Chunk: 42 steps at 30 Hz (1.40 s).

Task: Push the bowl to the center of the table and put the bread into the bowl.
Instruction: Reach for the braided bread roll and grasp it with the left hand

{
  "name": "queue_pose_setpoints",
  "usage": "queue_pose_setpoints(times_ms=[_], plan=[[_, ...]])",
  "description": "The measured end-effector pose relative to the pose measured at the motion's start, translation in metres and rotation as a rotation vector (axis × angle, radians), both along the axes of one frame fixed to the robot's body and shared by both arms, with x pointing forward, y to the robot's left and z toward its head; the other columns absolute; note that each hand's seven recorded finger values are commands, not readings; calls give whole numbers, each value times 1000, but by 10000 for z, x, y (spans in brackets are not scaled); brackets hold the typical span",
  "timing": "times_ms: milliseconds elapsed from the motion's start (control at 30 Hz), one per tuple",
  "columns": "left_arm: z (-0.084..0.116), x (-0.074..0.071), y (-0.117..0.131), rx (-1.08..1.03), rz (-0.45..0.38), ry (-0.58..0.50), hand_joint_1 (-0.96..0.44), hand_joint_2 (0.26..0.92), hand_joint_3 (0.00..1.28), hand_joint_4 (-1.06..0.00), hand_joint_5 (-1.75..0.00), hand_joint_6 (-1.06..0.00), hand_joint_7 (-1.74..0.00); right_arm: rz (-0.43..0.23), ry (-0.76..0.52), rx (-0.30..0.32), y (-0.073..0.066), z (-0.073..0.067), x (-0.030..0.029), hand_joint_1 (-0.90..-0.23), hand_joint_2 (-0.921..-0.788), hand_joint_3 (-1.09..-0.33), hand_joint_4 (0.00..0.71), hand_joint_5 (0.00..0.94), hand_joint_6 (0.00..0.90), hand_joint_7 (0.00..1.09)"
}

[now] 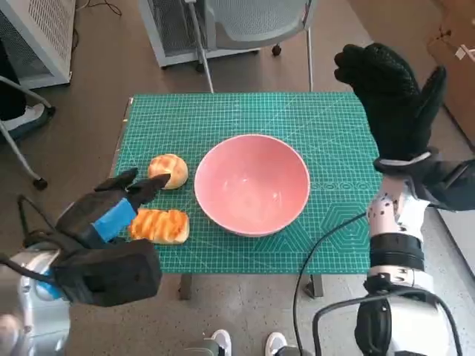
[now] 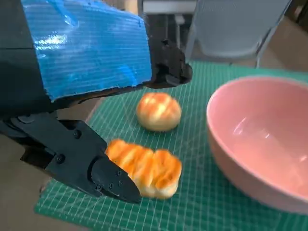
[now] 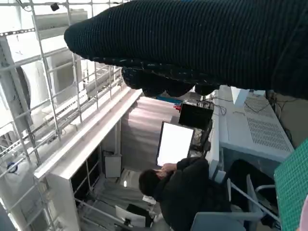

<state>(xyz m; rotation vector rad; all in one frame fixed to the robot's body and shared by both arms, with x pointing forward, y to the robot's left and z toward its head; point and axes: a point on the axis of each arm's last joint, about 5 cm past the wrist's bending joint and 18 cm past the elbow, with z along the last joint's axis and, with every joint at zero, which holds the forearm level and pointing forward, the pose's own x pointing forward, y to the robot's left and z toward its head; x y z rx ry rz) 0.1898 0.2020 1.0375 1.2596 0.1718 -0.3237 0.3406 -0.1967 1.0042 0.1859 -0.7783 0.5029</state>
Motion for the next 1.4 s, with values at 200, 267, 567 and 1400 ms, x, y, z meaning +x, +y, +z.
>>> queue_pose_setpoints(times_ms=[200, 267, 567, 1400], plan=[[-139, 69, 3, 32, 15, 27, -158, 671, 3, -127, -2, -289, -3, 6, 7, 0, 5, -20, 2, -630, -921, -710, 339, 0, 437, 0], [-187, 96, 11, 42, 28, 39, -161, 673, 4, -127, -2, -289, -3, 7, 9, -1, 6, -25, 3, -629, -921, -712, 339, 0, 436, 0], [-421, 239, 27, 74, 84, 105, -169, 702, 13, -135, -4, -283, -1, 15, 11, -4, 10, -35, 5, -629, -921, -717, 338, 0, 434, 0], [-806, 614, 99, 123, 105, 168, 20, 912, 71, -650, -1314, -716, -885, 23, -12, -7, -2, 1, 4, -625, -921, -714, 349, 3, 453, 8]])
